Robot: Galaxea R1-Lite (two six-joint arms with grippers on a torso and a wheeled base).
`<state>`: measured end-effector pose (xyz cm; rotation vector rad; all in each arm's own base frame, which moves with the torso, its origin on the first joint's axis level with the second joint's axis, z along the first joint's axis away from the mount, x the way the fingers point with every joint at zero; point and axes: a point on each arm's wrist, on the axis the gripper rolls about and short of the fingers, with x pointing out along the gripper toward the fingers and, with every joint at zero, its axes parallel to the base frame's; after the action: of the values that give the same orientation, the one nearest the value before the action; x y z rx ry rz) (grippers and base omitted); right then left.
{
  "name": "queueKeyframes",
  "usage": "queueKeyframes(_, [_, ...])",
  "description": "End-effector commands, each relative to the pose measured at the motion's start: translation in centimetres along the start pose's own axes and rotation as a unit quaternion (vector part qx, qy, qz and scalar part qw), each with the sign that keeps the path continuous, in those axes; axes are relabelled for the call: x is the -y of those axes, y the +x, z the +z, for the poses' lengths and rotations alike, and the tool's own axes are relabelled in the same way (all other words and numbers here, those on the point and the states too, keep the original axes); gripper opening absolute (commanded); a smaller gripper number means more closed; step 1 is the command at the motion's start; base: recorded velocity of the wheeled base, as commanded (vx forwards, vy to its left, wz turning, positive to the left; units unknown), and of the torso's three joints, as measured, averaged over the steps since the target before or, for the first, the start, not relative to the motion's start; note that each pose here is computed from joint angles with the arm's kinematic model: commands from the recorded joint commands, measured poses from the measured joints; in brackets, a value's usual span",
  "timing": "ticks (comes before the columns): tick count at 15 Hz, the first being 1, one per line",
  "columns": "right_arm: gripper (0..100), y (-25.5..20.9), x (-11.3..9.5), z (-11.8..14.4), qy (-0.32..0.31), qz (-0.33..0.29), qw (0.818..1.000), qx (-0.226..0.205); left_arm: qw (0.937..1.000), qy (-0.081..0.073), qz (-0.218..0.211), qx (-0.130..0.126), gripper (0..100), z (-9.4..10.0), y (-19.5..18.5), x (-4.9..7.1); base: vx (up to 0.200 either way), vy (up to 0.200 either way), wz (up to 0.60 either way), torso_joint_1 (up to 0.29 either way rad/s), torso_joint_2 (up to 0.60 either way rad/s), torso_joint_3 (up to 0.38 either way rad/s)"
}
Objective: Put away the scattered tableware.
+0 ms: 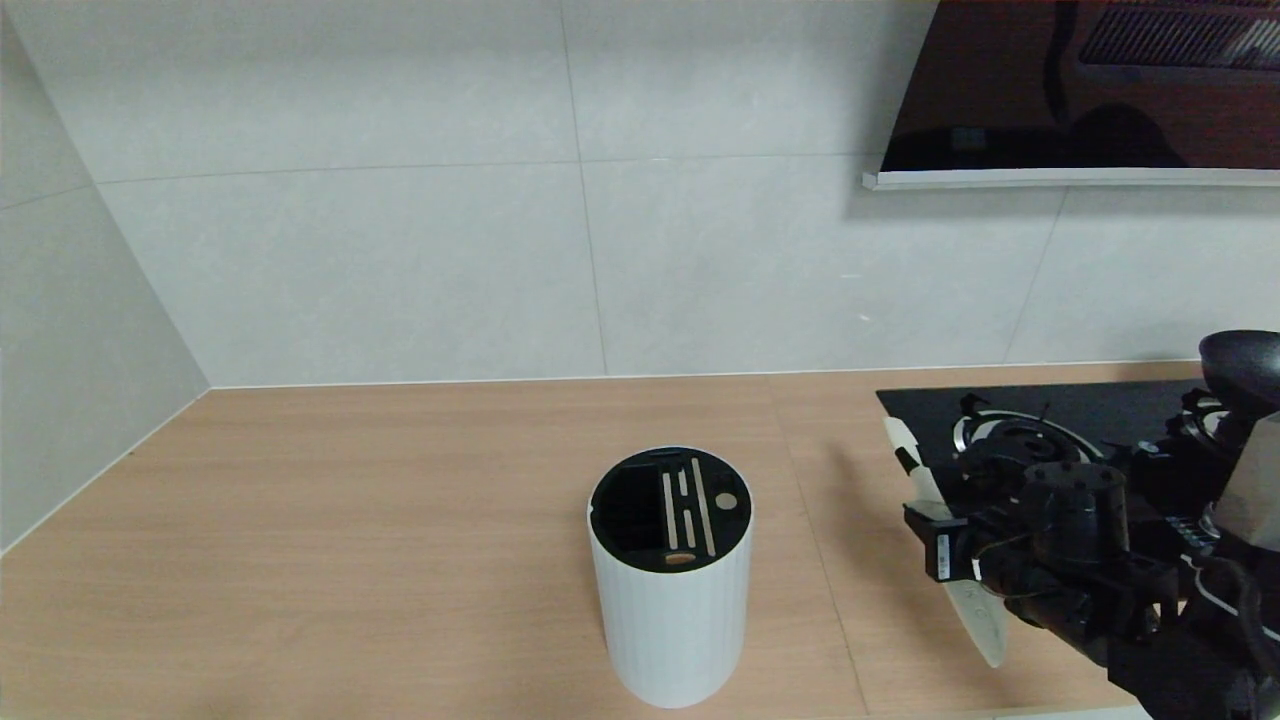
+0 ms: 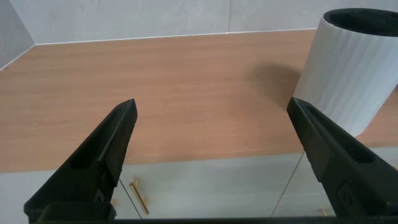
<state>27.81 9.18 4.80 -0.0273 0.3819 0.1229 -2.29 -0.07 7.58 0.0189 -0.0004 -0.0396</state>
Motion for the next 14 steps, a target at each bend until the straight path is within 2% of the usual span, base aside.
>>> queueKeyframes(1, [0,-1.0,0.0,1.2,0.003,0.002,1.000,0.024,1.0000,0.001,-0.001,0.000,100,0.0,0.0,0.0,0.000,0.000,0.00,0.000,0.00,0.000])
queueKeyframes(2, [0,-1.4,0.0,1.8,0.002,0.003,0.999,0.037,1.0000,0.003,-0.003,0.002,100,0.0,0.0,0.0,0.000,0.000,0.00,0.000,0.00,0.000])
queueKeyframes(4, [0,-2.5,-0.3,3.3,0.004,0.012,0.998,0.063,0.9997,0.021,-0.011,0.004,100,0.2,0.0,0.1,0.000,0.000,0.00,0.000,0.00,0.000])
queueKeyframes(5, [0,-3.4,-0.5,4.7,0.004,0.019,0.997,0.071,0.9992,0.024,-0.031,0.009,100,2.0,-0.3,0.1,0.000,0.000,0.00,0.000,0.00,0.000])
queueKeyframes(7, [0,-4.1,-1.1,8.0,0.004,0.030,0.997,0.070,0.9955,0.019,-0.087,-0.032,100,6.4,0.3,0.2,0.000,0.000,0.00,0.000,0.00,0.000])
queueKeyframes(8, [0,-4.2,-1.4,8.9,0.003,0.036,0.997,0.071,0.9937,0.017,-0.101,-0.046,100,7.5,0.8,0.2,0.000,0.000,0.00,0.000,0.00,0.000])
queueKeyframes(9, [0,-4.0,-2.4,11.2,0.003,0.048,0.996,0.081,0.9874,0.010,-0.138,-0.077,100,10.2,2.9,0.3,0.000,0.000,0.00,0.000,0.00,0.000])
queueKeyframes(11, [0,-3.7,-3.5,13.8,0.003,0.061,0.993,0.096,0.9789,-0.001,-0.169,-0.115,100,14.1,7.0,0.2,0.000,0.000,0.00,0.000,0.00,0.000])
queueKeyframes(12, [0,-3.7,-4.2,14.9,0.002,0.068,0.993,0.101,0.9763,-0.003,-0.176,-0.126,100,15.7,9.2,0.2,0.000,0.000,0.00,0.000,0.00,0.000])
queueKeyframes(14, [0,-4.2,-5.5,16.5,0.000,0.087,0.990,0.108,0.9721,-0.003,-0.194,-0.131,100,18.2,13.1,0.5,0.000,0.000,0.00,0.000,0.00,0.000])
